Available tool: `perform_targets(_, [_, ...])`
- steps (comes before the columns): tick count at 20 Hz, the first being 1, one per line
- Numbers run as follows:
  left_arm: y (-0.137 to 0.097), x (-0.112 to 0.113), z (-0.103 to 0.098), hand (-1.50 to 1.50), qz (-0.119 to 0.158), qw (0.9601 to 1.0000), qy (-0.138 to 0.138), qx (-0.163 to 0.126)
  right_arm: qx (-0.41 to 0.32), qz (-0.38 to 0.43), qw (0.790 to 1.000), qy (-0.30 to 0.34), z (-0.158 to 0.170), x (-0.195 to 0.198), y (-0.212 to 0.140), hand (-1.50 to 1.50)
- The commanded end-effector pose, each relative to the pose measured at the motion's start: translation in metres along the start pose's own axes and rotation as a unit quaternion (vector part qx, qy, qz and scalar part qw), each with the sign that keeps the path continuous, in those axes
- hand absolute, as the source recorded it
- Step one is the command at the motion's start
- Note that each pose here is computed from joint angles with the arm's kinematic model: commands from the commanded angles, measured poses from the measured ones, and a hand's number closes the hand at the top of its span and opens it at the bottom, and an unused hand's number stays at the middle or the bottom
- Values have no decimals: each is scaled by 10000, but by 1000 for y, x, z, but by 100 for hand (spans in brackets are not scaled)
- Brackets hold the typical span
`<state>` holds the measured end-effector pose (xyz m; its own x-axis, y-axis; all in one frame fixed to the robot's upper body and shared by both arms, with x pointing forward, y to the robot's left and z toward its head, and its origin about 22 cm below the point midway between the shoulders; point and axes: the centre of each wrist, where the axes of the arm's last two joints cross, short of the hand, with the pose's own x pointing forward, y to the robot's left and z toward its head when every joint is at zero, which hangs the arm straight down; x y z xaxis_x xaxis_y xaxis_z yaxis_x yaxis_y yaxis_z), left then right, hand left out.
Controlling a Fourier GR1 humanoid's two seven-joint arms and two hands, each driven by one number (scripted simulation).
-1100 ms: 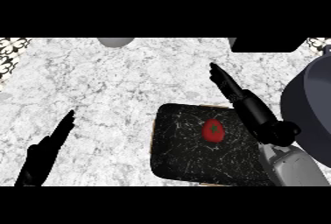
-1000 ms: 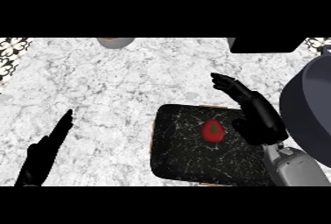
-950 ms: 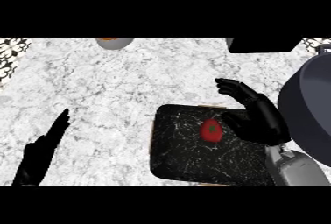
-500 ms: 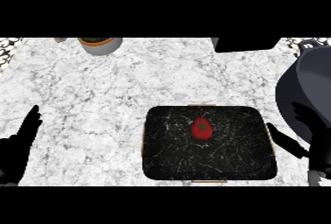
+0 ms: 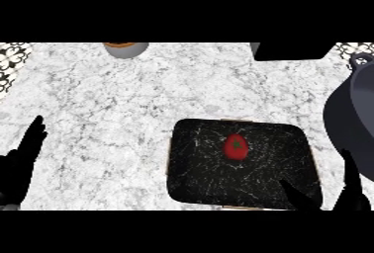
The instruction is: Pick the tomato from the tray and place it in the pot
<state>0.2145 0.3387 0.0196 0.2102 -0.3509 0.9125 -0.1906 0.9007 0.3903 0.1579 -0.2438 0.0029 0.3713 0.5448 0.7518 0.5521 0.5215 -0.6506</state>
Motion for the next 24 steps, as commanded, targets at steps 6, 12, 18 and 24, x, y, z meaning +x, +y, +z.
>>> perform_targets(6, [-11, 3, -12, 0, -73, 9997, -118, -213, 930, 874, 9891, 732, 5, 92, -8, -150])
perform_targets(12, [-14, 13, -11, 0, 54, 9993, -265, -246, 2259, 1946, 9414, 1580, 0, 113, 13, -150])
perform_targets(18, [-24, 5, -11, 0, 13, 9991, -201, -364, 2893, 2059, 9149, 1922, -13, 153, 31, -150])
perform_targets(24, [-11, 12, -21, 0, 68, 9996, -115, -239, 3234, 2226, 8978, 1995, -36, 171, 45, -150])
